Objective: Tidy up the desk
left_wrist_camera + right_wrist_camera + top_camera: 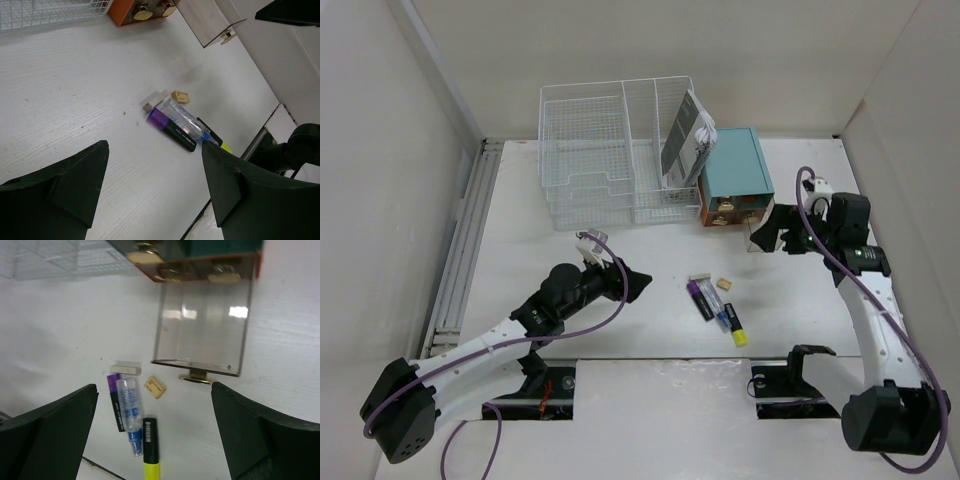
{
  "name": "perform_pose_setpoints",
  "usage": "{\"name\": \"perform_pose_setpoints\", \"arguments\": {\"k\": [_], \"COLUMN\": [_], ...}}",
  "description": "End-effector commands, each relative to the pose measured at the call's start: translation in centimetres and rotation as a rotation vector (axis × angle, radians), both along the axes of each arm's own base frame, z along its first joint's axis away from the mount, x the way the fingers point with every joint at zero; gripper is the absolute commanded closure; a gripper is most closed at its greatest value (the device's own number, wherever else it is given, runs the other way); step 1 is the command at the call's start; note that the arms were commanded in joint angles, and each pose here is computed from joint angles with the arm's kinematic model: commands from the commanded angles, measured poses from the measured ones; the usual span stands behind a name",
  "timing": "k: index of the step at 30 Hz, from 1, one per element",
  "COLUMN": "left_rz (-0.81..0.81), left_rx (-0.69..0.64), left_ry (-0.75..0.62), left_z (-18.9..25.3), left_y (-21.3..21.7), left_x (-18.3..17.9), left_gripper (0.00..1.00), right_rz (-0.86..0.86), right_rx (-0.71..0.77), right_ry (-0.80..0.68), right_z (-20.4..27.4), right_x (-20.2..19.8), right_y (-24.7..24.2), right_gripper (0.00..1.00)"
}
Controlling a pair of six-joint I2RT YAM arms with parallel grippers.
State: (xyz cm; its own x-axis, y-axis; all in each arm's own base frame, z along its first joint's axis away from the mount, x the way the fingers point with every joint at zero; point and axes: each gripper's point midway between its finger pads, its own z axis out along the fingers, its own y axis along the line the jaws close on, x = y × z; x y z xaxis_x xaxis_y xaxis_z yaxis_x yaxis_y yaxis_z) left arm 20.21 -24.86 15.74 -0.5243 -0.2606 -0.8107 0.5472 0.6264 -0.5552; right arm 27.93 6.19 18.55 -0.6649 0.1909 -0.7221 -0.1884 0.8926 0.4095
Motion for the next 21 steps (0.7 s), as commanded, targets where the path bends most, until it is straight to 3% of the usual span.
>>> {"name": "perform_pose_setpoints", "arguments": {"k": [1,3,7,8,10,11,12,15,17,18,19,21], "left_rz": [0.001,0.001,0.001,0.001,0.002,0.002,0.002,0.003,0.012,0.021,0.022,0.022], "left_rx": [-0.041,-0.048,-0.048,-0.048,-0.054,-0.054,-0.054,-0.069,-0.06,-0.053,-0.053,-0.06], "left_ry": [-0.064,-0.071,-0.071,-0.071,-0.064,-0.064,-0.064,-0.067,-0.059,-0.054,-0.053,-0.061], "left_z": [2.8,3.0,3.0,3.0,3.0,3.0,3.0,3.3,3.0,2.7,2.7,3.0], "left_y": [-0.4,-0.5,-0.5,-0.5,-0.5,-0.5,-0.5,-0.3,0.0,0.3,0.3,0.3], "left_x": [0.7,0.7,0.7,0.7,0.7,0.7,0.7,0.5,0.4,0.3,0.3,0.3], "left_gripper": [0.28,0.28,0.28,0.28,0.28,0.29,0.29,0.29,0.29,0.29,0.29,0.29], "right_rz": [0.191,0.218,0.497,0.568,0.667,0.714,0.736,0.819,0.817,0.822,0.831,0.803], "right_rx": [-0.031,-0.064,-0.171,-0.216,-0.299,-0.347,-0.361,-0.413,-0.463,-0.511,-0.534,-0.537], "right_ry": [-0.197,-0.243,-0.428,-0.441,-0.407,-0.341,-0.288,-0.143,-0.057,-0.013,0.029,0.104], "right_z": [5.9,7.0,8.7,8.0,5.9,4.3,3.4,-0.7,-3.0,-3.8,-4.8,-5.5], "right_x": [-0.9,-1.2,-2.6,-2.7,-1.3,-1.6,-1.4,-1.4,-1.6,-2.1,-2.5,-1.9], "right_y": [3.0,3.7,7.9,9.1,9.7,10.4,10.9,12.5,13.0,13.0,12.7,12.9], "right_gripper": [0.0,0.0,0.0,0.08,0.51,0.87,0.91,0.86,0.77,0.6,0.53,0.51]}}
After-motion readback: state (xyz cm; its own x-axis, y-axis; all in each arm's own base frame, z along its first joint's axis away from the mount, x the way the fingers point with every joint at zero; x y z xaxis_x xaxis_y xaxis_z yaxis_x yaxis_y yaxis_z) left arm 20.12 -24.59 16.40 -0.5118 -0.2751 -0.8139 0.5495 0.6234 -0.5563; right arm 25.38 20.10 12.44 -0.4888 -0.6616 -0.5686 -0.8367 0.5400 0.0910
